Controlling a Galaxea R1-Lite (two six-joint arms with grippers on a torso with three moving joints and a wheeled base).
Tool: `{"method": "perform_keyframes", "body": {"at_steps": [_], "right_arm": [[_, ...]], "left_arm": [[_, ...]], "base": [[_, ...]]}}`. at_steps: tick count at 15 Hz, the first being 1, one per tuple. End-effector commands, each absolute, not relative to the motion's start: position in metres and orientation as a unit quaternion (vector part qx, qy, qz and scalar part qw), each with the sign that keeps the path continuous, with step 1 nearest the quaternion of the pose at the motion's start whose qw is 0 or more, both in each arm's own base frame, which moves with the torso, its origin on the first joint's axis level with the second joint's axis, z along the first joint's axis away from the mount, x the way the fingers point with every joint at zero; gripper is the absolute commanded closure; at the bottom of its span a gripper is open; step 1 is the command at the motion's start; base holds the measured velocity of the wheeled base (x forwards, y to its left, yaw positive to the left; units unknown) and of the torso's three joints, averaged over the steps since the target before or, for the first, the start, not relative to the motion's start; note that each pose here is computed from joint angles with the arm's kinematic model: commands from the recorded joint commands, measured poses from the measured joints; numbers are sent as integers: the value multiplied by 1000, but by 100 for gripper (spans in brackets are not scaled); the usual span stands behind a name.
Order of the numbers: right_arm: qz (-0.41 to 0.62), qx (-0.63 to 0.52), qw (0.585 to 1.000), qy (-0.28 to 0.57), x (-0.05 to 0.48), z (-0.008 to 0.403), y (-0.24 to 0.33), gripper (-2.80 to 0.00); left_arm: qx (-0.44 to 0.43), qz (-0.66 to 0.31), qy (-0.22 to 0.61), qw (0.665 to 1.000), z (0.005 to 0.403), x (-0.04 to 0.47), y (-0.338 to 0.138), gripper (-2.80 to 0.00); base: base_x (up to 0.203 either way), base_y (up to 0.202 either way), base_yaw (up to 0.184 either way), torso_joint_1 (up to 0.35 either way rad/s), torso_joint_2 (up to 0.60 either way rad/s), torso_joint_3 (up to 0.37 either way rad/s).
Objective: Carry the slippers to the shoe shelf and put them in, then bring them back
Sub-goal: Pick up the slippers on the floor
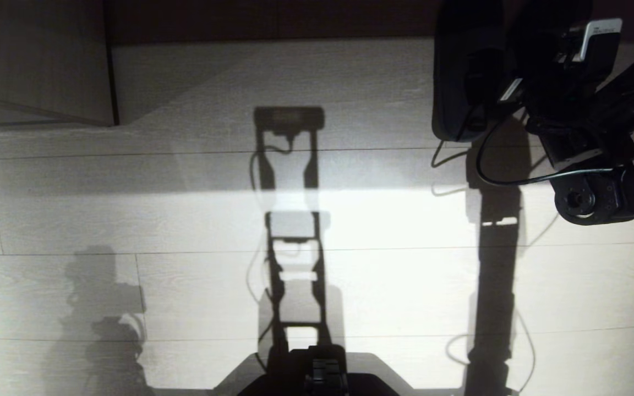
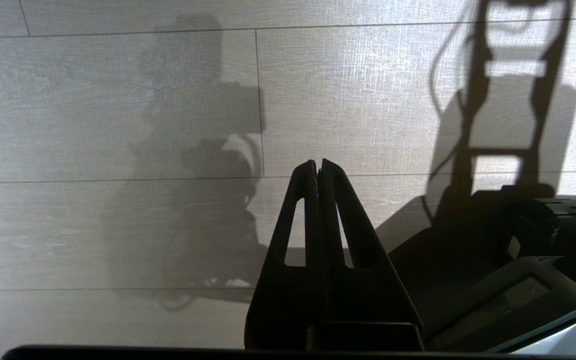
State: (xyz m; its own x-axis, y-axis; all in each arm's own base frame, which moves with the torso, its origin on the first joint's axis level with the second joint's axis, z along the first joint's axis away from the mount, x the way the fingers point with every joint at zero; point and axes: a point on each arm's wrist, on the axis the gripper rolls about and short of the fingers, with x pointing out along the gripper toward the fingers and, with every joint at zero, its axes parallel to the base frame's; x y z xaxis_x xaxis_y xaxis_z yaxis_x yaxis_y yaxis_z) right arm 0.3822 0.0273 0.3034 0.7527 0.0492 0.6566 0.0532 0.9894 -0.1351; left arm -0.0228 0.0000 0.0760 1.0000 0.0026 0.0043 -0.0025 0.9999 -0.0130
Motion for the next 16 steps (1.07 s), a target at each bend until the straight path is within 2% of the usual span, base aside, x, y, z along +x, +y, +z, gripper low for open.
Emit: {"method": "perform_keyframes", "body": {"at_steps": [1,8,16], "right_arm": [[0,-73,933,-351,391,300,28,0],[20,-71,946,-315,402,278,43,0],[32,-71,954,-290,375,274,47,0]], "left_arm": [[-7,2,-2,1000,76,-23,0,0],[-7,2,-2,1000,76,-23,0,0],[-7,2,-2,1000,76,-23,0,0]], "base": [[0,0,0,0,0,0],[0,0,0,0,0,0],[0,0,0,0,0,0]]}}
